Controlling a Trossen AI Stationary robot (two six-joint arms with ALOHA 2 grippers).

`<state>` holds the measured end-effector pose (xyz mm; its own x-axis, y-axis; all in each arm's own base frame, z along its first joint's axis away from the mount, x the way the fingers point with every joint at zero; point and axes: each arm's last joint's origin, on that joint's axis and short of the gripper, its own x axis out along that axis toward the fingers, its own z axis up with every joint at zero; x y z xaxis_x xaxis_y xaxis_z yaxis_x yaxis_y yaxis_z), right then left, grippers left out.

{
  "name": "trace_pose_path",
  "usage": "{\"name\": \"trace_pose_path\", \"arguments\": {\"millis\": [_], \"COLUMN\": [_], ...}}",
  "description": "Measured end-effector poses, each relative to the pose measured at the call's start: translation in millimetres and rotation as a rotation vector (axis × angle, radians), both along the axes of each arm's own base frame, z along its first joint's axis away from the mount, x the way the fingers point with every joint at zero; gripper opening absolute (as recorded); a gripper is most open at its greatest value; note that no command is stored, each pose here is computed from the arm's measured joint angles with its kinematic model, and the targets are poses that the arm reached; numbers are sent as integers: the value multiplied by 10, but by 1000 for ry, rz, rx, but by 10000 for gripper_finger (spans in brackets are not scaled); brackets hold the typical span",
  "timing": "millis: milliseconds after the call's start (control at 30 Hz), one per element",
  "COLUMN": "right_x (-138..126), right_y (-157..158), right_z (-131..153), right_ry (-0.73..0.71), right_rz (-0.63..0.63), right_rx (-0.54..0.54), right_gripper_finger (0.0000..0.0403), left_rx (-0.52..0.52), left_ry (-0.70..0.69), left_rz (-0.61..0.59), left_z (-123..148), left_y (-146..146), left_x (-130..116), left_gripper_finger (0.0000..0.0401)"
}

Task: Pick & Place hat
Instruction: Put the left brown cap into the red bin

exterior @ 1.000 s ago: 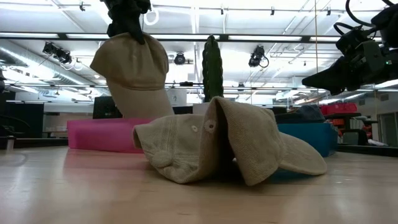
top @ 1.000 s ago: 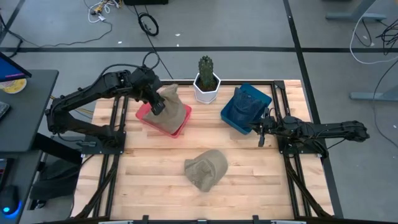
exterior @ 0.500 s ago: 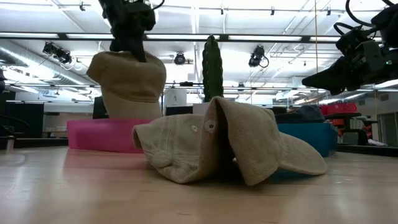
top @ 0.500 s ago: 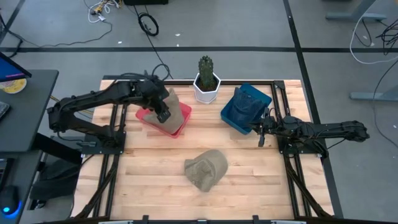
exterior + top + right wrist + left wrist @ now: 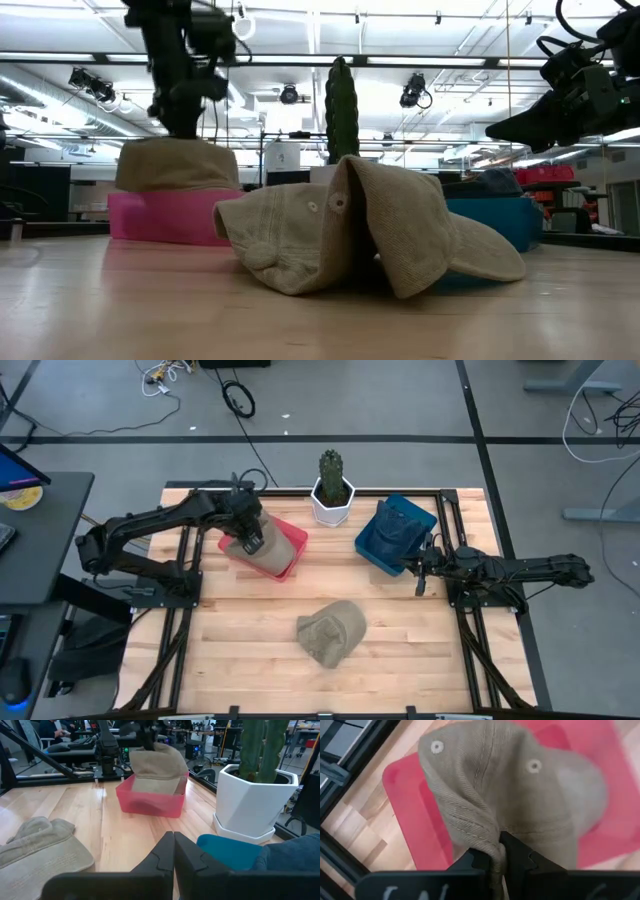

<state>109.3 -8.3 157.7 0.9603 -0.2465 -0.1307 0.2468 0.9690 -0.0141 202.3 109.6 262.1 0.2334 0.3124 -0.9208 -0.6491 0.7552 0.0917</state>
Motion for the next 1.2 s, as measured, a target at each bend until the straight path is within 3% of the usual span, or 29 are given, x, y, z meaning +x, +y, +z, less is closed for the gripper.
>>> {"name": "trace_pose_path", "arguments": {"millis": [267,733,1200], "right_x": [0,0,0], "right_y": [0,0,0], "right_z": [0,0,0], "right_ry": [0,0,0], "right_rz": [0,0,0], "right_rx": [0,0,0], "right_gripper_finger": [9,9,9], "left_rx": [11,89,-18], "left_ry": [44,-5,94], "left_rz": [-28,-70,-49], "left_z": [-394,-759,-1298], "left_y": [88,139,170], "left_x": [-112,-153,-90], "left_gripper_finger": [33,34,34]}}
